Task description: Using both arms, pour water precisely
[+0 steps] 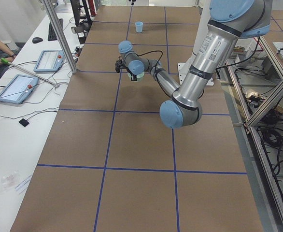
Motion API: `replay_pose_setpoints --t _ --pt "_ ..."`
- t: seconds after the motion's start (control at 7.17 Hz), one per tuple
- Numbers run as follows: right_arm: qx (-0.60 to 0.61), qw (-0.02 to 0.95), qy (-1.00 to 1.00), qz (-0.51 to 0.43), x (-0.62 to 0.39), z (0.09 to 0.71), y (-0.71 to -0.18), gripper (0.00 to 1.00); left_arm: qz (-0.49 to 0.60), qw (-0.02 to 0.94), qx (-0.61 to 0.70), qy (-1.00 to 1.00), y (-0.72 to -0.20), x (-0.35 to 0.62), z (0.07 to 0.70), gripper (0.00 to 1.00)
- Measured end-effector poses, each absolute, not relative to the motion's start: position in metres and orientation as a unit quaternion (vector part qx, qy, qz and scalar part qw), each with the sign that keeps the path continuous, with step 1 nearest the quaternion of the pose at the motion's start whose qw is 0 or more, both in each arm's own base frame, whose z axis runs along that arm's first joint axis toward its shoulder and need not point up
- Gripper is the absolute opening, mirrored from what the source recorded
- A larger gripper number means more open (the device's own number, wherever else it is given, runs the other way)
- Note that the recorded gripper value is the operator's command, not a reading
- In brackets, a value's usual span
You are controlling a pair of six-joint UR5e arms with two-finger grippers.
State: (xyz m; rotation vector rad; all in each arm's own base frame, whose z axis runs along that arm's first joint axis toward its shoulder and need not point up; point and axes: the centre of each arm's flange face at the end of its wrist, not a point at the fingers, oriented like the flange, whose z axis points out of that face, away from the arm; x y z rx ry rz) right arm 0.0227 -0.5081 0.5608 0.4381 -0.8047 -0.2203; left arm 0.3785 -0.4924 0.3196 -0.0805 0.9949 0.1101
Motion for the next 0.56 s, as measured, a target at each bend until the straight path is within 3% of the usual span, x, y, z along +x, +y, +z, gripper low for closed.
replay_pose_setpoints --t 0.56 --pt "0.205 0.892 -0.39 -0.099 0.024 0.558 -0.509 0.99 0.134 0.902 -0.01 0.411 -0.486 0.226 0.514 0.0"
